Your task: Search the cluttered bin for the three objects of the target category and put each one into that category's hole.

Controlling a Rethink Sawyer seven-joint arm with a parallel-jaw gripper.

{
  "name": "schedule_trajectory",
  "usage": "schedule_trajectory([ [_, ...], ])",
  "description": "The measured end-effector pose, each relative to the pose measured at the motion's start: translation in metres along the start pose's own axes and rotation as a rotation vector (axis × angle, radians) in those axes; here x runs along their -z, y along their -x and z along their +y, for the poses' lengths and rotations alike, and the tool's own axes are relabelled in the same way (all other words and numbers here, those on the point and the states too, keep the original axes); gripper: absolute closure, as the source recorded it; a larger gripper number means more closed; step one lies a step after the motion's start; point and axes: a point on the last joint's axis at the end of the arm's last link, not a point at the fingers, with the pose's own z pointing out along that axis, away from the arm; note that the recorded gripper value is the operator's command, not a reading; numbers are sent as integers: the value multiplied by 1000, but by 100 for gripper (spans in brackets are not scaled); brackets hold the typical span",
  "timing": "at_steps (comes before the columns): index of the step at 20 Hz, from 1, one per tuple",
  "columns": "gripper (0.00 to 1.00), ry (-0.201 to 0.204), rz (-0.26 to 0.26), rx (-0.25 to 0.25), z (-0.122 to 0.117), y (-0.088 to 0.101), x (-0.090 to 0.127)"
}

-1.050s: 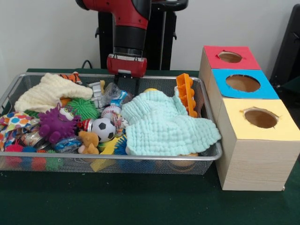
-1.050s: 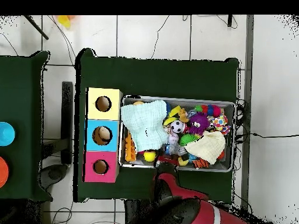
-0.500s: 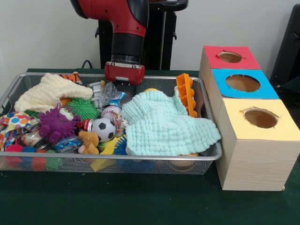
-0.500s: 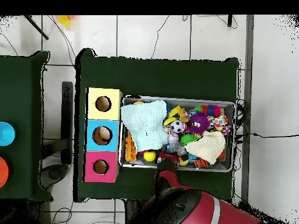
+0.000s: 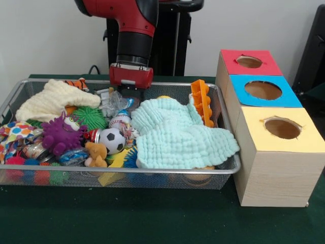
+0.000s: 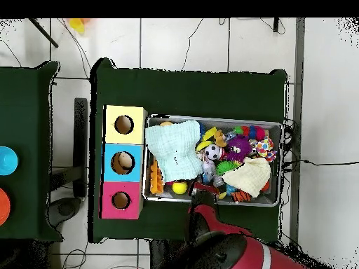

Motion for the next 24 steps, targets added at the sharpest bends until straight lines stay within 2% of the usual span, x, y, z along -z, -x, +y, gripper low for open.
schedule_trajectory([
  [15,0,-20,-108,17,-26,50,19],
  [24,0,-22,-134,27,-29,61,24],
])
